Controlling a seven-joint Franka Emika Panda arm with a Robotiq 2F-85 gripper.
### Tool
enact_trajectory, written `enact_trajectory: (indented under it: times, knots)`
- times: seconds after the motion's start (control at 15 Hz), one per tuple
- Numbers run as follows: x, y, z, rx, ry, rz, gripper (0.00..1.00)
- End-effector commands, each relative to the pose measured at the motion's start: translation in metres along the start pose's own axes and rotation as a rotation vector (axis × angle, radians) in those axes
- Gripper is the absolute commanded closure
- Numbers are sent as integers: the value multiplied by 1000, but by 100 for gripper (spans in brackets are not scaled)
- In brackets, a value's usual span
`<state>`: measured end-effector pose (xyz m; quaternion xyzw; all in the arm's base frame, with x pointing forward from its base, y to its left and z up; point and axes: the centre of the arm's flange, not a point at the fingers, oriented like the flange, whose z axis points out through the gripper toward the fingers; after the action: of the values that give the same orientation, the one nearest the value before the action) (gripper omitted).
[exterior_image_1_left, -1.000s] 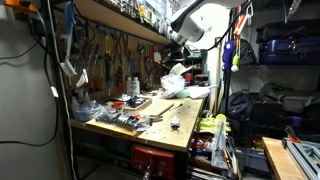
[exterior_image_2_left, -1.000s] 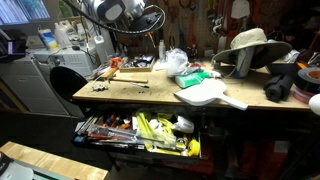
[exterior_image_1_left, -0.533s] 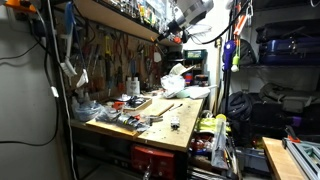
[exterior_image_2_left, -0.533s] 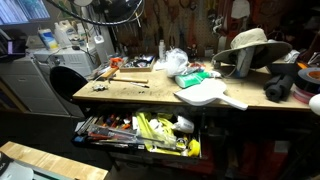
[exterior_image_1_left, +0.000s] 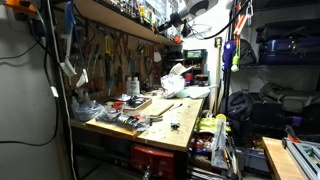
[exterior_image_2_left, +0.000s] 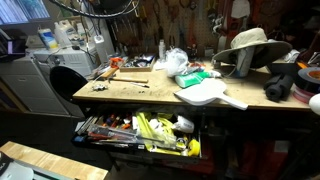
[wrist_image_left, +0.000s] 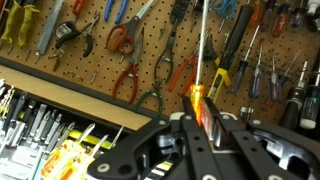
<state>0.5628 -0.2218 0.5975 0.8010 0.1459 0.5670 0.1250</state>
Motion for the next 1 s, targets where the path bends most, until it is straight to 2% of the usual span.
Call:
enact_trajectory:
  times: [0.0, 0.07, 0.13, 0.6, 0.93]
  knots:
    - [-1, 0, 0, 0, -1, 1, 85]
    - [-1, 0, 1, 1, -1, 1, 85]
    - [-1, 0, 1, 1, -1, 1, 96]
    - [9, 30, -24, 50, 169, 4, 96]
    - [23, 43, -29, 115, 265, 99, 96]
